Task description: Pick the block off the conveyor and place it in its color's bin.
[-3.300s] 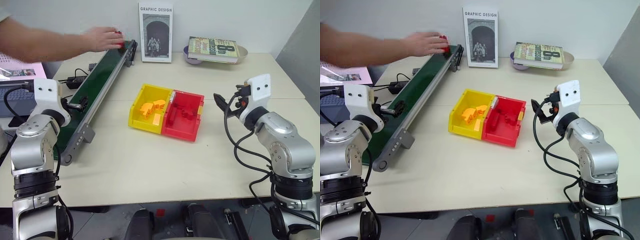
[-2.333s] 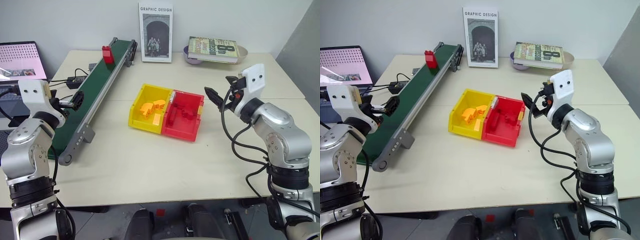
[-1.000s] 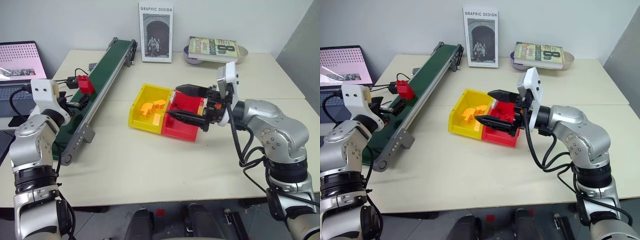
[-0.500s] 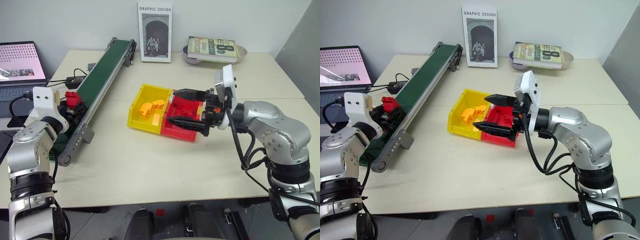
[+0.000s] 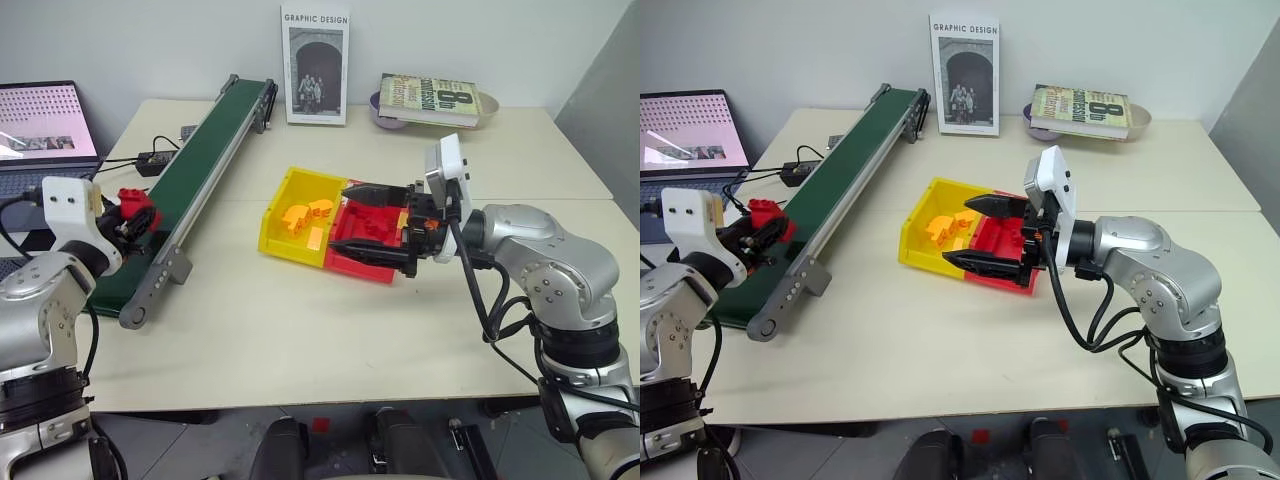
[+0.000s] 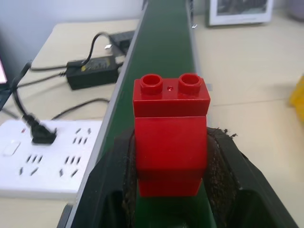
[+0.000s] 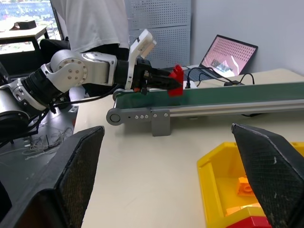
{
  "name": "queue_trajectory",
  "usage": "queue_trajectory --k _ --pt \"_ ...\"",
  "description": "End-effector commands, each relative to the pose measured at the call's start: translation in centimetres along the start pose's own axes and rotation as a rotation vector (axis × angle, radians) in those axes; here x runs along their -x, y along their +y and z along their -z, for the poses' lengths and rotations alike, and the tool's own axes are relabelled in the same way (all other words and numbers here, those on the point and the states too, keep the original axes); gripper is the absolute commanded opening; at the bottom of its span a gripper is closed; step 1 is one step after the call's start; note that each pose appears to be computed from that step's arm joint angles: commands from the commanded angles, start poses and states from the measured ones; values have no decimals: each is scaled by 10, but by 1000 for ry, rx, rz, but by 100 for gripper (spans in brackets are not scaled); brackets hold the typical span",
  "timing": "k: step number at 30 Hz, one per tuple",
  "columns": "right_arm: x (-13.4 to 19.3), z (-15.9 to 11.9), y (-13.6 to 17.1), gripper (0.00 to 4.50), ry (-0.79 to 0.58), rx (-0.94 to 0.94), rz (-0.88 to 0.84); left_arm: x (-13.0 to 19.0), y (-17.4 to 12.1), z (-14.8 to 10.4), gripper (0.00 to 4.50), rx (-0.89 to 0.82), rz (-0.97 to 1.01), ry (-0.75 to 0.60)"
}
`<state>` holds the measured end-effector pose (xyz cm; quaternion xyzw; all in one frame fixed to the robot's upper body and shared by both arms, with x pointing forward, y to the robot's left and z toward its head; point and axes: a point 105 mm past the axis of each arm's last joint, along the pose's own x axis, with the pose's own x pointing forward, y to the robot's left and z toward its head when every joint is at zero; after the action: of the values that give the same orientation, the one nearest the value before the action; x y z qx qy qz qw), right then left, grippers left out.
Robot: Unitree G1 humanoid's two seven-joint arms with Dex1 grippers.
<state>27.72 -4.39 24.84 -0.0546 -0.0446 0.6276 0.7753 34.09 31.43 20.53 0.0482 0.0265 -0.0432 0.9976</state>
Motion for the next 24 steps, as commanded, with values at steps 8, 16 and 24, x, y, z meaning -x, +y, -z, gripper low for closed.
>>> queue_trajectory --k 8,16,24 --pt "57 14 -12 450 159 133 491 -39 -183 -62 152 -106 743 -129" --pt "77 32 3 450 250 112 652 -64 -266 -30 152 -317 1082 -84" --pt "82 33 7 450 250 99 735 -80 -279 -14 288 -355 1163 -68"
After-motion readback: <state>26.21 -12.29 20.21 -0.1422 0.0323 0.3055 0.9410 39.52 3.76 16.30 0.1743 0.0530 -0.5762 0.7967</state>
